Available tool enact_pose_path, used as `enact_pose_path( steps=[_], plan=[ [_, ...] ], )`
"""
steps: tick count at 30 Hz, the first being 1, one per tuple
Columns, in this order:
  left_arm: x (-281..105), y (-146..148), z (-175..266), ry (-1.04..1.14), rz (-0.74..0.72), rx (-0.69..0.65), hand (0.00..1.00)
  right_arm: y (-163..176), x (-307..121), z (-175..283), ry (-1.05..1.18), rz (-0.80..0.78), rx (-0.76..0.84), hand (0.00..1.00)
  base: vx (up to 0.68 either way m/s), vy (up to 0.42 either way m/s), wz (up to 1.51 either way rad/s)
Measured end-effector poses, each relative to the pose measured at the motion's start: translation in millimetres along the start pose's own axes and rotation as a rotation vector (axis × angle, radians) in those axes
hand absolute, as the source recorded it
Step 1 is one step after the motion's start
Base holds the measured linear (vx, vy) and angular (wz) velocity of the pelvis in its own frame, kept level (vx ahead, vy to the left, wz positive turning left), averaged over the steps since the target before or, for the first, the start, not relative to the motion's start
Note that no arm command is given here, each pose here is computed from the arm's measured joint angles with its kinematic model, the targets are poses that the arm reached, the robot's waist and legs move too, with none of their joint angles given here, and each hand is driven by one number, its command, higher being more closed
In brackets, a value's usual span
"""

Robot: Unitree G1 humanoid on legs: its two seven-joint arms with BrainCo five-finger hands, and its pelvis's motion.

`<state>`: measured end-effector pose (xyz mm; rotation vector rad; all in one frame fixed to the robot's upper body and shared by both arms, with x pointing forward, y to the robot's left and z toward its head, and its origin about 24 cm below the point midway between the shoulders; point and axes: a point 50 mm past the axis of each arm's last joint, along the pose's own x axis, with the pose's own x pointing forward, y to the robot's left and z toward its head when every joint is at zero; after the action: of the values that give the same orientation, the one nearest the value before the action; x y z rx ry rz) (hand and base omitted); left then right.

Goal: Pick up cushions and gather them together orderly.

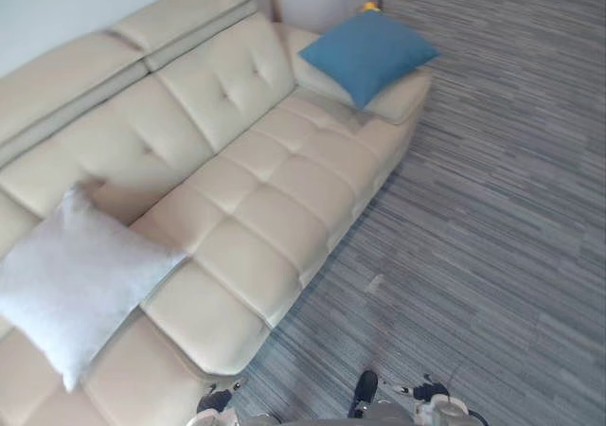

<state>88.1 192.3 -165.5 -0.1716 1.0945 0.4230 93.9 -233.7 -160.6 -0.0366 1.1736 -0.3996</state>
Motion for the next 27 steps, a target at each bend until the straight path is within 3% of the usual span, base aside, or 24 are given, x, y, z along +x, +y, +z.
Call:
enact_pose_path(
  steps=[4, 11, 17, 21, 27],
  plan=[
    [0, 2, 7, -0.033, 0.006, -0.018, 0.00, -6, -2, -16, 0.039, -0.025, -0.019, 0.00, 0.09, -0.066, -0.58],
    [1, -5, 20, -0.083, -0.017, -0.030, 0.00, -6, 0, 0, -0.003, -0.037, -0.015, 0.00, 0.13, 0.107, -1.11],
    [1, 9, 14, -0.040, 0.027, -0.059, 0.00, 0, 0, 5, -0.007, -0.022, 0.003, 0.00, 0.30, 0.227, -1.17],
    [-3, 15, -8, 0.034, 0.045, -0.064, 0.00, 12, 2, 29, -0.077, 0.024, -0.017, 0.00, 0.29, 0.106, -0.65],
    [1, 5, 5, -0.001, 0.008, 0.017, 0.00, 31, 0, 56, -0.155, 0.098, -0.103, 0.00, 0.43, -0.068, -0.02]
  ],
)
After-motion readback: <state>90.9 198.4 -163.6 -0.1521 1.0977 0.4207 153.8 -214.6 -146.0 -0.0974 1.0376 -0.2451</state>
